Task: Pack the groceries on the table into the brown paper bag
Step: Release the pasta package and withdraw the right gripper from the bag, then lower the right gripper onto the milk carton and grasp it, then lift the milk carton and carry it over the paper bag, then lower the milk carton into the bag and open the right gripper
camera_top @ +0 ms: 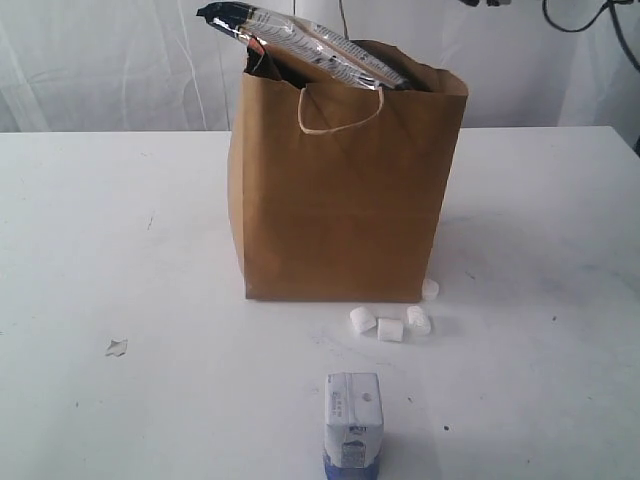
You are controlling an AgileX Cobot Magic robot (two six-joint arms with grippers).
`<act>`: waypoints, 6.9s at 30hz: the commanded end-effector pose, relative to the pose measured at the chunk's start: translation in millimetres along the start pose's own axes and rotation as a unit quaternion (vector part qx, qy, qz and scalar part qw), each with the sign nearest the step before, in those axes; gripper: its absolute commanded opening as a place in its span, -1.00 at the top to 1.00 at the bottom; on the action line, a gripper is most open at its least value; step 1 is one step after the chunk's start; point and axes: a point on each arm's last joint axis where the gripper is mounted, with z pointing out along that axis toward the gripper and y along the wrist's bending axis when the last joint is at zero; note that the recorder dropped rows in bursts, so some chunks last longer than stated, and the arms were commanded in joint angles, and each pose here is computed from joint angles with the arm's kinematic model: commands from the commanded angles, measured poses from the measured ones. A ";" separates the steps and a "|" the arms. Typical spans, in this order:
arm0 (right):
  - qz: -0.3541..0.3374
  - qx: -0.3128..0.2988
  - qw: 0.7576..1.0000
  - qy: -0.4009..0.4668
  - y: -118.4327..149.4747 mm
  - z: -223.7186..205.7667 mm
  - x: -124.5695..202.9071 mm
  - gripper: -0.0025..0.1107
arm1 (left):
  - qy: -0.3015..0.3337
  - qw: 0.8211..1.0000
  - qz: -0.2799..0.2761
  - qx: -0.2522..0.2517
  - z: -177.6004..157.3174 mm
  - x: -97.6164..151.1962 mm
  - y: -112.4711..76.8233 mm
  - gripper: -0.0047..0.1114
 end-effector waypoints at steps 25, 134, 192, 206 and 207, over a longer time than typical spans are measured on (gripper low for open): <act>0.228 0.308 0.845 0.374 70.3 -159.3 20.8 0.96 | -0.003 1.000 -0.003 -0.001 0.1 0.7 0.4 0.92; 0.066 0.015 0.996 0.062 60.7 -21.0 -60.1 0.96 | -0.003 1.000 -0.003 -0.001 0.1 0.7 0.4 0.92; 0.056 -0.060 0.989 0.126 55.2 46.0 -1.7 0.08 | -0.003 1.000 -0.003 -0.001 0.1 0.7 0.4 0.92; 0.055 -0.059 0.989 0.127 55.2 46.0 -1.6 -0.11 | -0.003 1.000 -0.003 -0.001 0.1 0.7 0.4 0.92; 0.055 -0.059 0.989 0.127 55.2 46.0 -1.6 -0.11 | -0.003 1.000 -0.003 -0.001 0.1 0.7 0.4 0.92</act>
